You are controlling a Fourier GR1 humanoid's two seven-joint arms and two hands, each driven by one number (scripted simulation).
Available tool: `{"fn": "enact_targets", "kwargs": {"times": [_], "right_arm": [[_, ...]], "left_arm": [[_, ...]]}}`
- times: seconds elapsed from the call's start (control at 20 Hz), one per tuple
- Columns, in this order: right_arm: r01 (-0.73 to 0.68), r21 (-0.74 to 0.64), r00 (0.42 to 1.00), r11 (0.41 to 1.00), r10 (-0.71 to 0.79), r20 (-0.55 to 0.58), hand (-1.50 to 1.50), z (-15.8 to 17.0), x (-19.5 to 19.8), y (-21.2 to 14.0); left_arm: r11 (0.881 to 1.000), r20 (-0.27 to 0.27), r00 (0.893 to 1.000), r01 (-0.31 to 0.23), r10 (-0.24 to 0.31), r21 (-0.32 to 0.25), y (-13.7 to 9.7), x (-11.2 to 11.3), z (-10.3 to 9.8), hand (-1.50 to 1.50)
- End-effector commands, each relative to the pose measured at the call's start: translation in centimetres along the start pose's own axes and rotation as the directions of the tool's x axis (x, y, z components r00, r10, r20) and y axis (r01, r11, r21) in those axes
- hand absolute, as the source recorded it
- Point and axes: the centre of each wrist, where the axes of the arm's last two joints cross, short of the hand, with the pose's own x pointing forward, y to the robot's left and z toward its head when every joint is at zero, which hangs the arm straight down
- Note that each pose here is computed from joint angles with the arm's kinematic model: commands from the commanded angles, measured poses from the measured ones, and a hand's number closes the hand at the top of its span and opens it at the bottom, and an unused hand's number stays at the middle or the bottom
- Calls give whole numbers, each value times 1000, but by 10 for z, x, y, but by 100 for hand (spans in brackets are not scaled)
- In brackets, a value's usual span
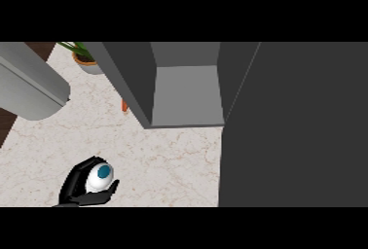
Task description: Pick up the bottled water, place it into the cabinet and close the cabinet
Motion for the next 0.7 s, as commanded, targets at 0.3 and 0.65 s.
{"fn": "enact_targets", "kwargs": {"times": [0.3,0.65], "right_arm": [[-26,19,999,999,26,44,-150,-1,30,-4],[-34,0,999,999,34,29,-150,-3,31,5]], "left_arm": [[998,87,995,-54,51,29,-72,-5,-27,150],[994,127,986,-110,112,-23,-116,21,-70,150]]}}
